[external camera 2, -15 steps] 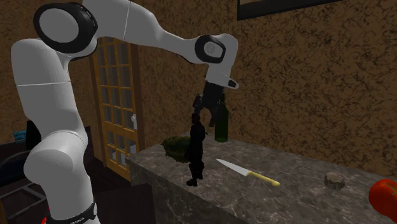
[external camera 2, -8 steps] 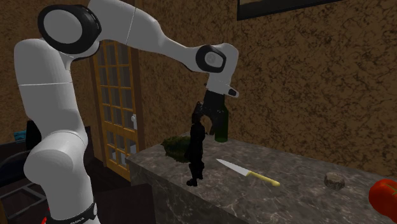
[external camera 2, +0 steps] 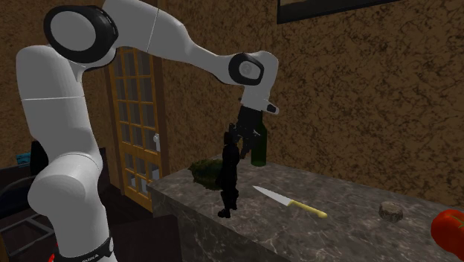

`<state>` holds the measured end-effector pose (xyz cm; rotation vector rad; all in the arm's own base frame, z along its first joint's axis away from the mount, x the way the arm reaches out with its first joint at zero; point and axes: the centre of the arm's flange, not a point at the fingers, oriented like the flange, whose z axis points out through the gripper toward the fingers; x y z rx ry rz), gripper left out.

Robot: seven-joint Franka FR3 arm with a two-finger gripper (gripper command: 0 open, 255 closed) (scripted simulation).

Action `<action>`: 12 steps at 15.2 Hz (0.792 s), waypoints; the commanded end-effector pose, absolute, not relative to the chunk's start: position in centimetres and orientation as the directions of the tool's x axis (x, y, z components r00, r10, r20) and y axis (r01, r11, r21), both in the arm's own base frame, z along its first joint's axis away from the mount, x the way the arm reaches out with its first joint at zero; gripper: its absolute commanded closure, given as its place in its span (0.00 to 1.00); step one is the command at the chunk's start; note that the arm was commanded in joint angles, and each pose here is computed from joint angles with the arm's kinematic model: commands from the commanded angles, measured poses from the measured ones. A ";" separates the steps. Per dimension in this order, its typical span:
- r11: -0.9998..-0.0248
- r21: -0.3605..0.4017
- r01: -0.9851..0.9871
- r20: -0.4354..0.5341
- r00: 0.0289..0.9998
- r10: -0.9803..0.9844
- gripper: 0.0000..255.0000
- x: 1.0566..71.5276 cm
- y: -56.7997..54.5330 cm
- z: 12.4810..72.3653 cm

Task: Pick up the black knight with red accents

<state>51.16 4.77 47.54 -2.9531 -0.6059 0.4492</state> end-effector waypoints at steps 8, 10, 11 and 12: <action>-0.917 -0.150 0.370 -0.268 0.877 0.398 1.00 51.2 4.8 50.6; -0.917 -0.150 0.370 -0.268 0.877 0.398 1.00 51.2 4.8 51.7; -0.917 -0.150 0.370 -0.268 0.877 0.398 1.00 51.2 4.8 52.2; -0.917 -0.150 0.370 -0.268 0.877 0.398 1.00 51.2 4.8 52.7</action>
